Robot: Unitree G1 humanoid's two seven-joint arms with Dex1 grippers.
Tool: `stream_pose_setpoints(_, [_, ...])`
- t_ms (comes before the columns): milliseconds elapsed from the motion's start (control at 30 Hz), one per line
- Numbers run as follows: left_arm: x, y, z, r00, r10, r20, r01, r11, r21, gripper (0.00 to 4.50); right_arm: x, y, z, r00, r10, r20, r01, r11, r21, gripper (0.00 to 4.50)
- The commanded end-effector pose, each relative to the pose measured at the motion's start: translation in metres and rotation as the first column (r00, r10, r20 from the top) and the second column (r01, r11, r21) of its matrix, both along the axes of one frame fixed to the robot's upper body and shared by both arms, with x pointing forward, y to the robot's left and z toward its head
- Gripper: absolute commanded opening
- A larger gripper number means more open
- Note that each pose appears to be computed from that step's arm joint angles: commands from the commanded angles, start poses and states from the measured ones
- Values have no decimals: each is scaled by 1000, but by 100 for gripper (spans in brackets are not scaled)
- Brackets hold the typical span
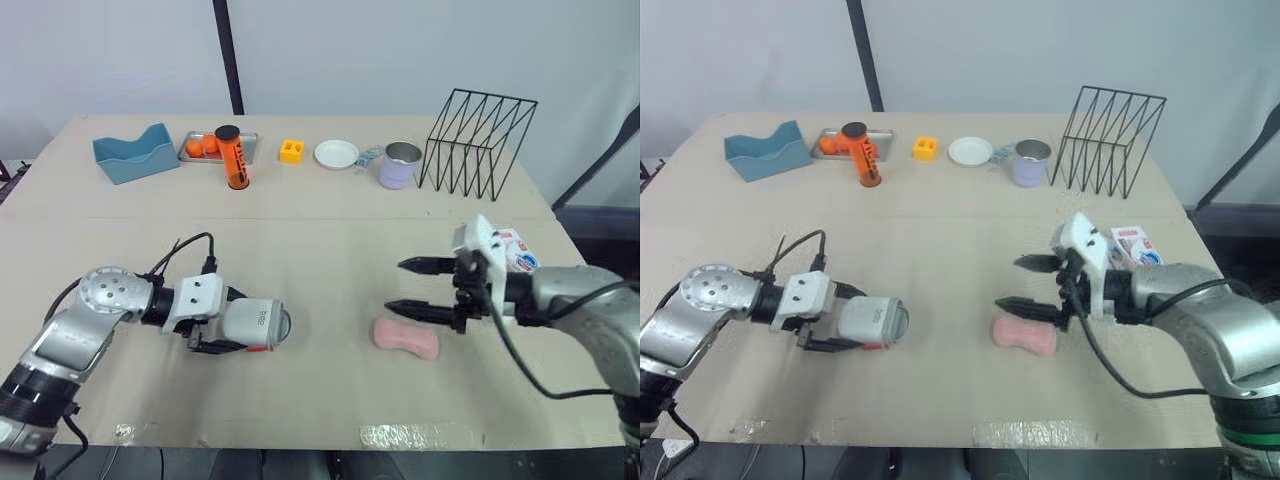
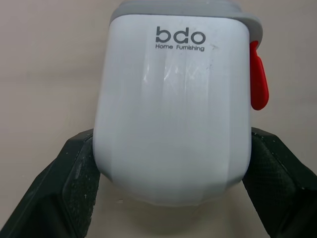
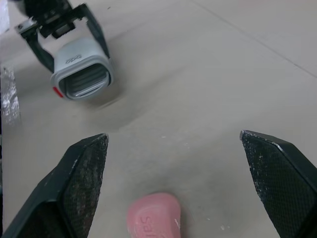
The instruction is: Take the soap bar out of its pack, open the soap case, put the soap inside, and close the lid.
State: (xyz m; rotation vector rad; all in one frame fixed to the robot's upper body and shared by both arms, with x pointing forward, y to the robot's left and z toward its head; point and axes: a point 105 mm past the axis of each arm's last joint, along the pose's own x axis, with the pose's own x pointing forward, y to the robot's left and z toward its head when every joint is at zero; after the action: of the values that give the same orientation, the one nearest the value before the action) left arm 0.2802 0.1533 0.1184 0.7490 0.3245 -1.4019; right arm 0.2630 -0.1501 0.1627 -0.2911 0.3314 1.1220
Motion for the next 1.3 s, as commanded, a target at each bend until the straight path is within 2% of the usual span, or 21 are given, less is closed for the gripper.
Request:
stream_pose_setpoints(33, [5,-8,6,998,-55,-2,55,996,63,351,2,4,-7,999,19,46,-19,1000,-11,441])
stream_pose_setpoints(200, [4,-9,9,996,-84,-5,84,988,131,351,2,5,-11,999,15,52,-14,1000,-10,441])
stream_pose_setpoints(633, [13,-13,14,991,-101,89,75,962,264,351,5,11,-22,998,11,54,-10,1000,-9,441])
stream_pose_setpoints(933, [15,-5,16,993,-22,116,-7,969,247,351,7,13,-20,997,29,65,-29,1000,-6,441])
stream_pose_setpoints(1067, [13,4,25,991,18,136,-47,976,214,351,7,15,-19,997,42,65,-41,999,-11,441])
stream_pose_setpoints(1167, [7,7,33,992,26,125,-45,987,153,351,7,16,-19,997,49,65,-49,999,-15,441])
stream_pose_setpoints(1300, [-2,26,32,994,43,102,-59,986,157,351,9,18,-17,996,62,66,-62,998,-11,441])
